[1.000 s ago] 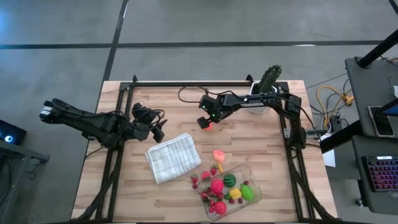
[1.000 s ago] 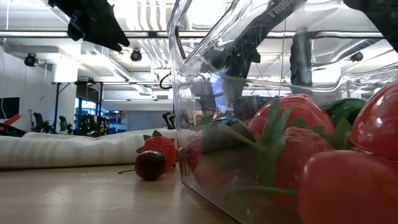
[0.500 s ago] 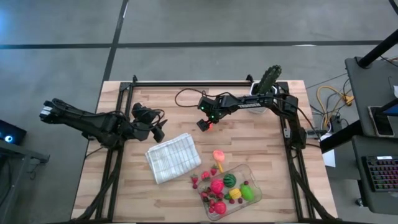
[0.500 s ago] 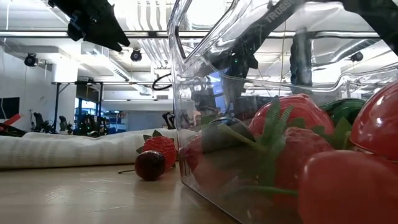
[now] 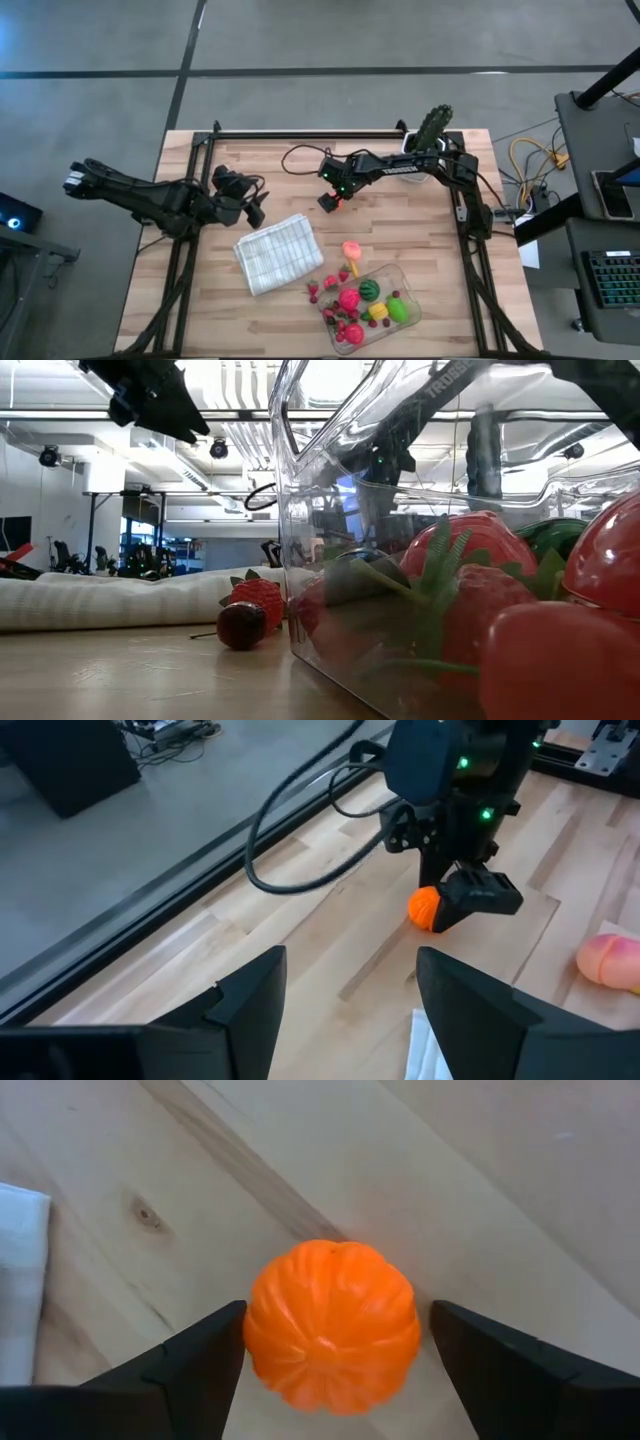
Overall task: Pick and placing Produce into tupperware
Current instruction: Put the pumpkin into the transparent bin
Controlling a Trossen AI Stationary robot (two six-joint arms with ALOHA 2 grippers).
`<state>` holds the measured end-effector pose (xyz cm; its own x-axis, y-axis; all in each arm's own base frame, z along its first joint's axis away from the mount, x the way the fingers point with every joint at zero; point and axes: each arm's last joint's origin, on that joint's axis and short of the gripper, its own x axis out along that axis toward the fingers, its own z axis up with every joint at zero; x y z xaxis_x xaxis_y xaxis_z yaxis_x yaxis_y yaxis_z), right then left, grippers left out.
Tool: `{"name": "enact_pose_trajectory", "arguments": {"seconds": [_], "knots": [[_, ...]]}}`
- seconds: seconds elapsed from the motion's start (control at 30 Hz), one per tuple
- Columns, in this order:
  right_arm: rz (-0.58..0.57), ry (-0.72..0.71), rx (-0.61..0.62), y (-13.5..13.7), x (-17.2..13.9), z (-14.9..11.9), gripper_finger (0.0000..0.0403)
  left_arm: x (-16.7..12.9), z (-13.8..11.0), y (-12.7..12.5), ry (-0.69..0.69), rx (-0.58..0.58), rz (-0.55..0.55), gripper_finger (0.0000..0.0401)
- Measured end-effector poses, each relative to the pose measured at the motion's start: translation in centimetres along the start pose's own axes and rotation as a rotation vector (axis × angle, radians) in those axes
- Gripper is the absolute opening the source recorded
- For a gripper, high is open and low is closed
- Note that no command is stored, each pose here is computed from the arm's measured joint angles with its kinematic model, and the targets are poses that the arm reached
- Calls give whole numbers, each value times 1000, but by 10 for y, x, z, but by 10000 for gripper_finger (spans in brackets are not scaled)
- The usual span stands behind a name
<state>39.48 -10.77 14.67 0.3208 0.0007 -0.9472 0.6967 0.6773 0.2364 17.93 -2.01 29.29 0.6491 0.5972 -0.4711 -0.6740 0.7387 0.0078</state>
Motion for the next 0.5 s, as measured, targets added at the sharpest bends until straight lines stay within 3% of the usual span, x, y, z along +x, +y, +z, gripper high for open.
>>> {"name": "enact_pose_trajectory", "arguments": {"seconds": [0.33, 0.5], "knots": [[3, 6, 15, 0, 1, 0, 298, 2, 0, 2, 1, -6, 15, 210], [1, 5, 16, 0, 0, 0, 266, 2, 0, 2, 3, -3, 16, 210]]}}
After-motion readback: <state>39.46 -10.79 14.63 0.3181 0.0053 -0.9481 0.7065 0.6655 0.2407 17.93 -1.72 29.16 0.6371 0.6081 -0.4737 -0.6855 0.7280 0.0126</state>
